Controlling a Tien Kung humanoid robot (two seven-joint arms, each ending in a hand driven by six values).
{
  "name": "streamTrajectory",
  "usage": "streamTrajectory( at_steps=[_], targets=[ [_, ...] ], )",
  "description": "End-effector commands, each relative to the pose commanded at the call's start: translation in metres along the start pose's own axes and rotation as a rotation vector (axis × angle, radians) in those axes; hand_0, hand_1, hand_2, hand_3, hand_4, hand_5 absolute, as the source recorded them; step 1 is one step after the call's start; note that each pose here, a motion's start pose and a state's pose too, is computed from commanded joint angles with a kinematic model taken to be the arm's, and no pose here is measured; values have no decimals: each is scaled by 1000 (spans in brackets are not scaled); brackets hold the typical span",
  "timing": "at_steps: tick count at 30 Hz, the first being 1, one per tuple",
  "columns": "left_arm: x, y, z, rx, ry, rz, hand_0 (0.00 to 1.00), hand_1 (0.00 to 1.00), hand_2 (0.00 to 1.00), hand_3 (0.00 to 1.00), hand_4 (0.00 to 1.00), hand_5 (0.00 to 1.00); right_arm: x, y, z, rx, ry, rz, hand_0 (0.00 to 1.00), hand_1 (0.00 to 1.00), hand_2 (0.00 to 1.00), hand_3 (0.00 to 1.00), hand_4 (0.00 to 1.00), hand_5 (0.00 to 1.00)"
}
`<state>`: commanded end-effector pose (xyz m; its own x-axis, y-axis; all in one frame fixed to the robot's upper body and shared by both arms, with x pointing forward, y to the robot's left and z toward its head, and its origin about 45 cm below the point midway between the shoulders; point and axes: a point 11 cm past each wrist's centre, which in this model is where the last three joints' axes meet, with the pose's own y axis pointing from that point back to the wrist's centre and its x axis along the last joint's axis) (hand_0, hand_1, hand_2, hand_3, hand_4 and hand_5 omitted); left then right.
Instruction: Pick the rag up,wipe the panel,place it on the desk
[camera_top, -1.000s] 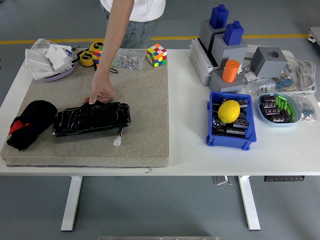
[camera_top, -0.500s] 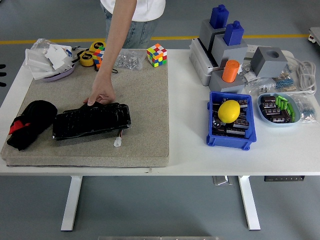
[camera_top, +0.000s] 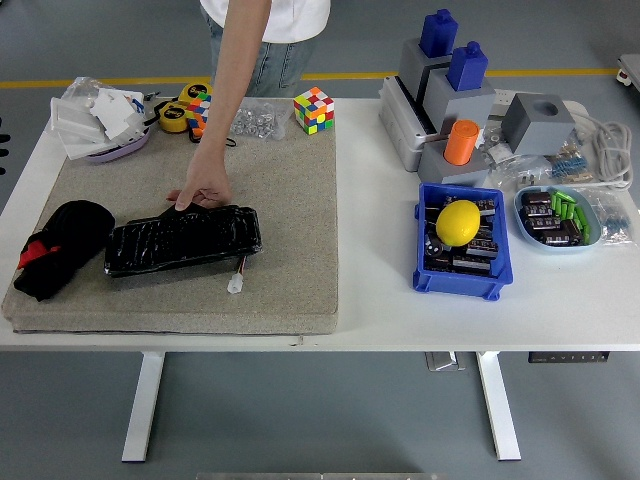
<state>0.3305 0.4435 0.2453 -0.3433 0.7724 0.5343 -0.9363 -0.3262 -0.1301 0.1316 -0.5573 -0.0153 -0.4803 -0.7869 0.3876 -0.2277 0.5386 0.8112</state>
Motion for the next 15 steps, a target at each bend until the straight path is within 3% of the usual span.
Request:
streamTrajectory(
  at_steps=[3, 4, 8, 9, 15],
  targets=[
    [2, -1, -2, -1, -34, 3, 429, 619, 664, 752, 926, 947, 0, 0, 0, 1, -1, 0, 740, 638, 695, 608, 982, 590],
    [3, -2, -3, 2, -43, 3, 442, 625, 666, 752, 906, 824, 0, 0, 0, 2, 0, -1, 741, 638, 695, 607, 981, 590],
    [3, -3, -5, 6, -74, 0, 442, 625, 666, 752, 906, 824, -1, 0, 0, 1, -2, -1, 741, 638, 695, 607, 981, 590],
    [3, -3, -7, 9, -79, 1, 480, 644, 671, 754, 889, 704, -1, 0, 0, 3, -3, -2, 739, 639, 695, 607, 980, 591],
    [4, -4, -7, 6, -127, -4, 480, 644, 671, 754, 889, 704, -2, 0, -3, 7, -6, -2, 739, 639, 695, 607, 980, 591]
  ],
)
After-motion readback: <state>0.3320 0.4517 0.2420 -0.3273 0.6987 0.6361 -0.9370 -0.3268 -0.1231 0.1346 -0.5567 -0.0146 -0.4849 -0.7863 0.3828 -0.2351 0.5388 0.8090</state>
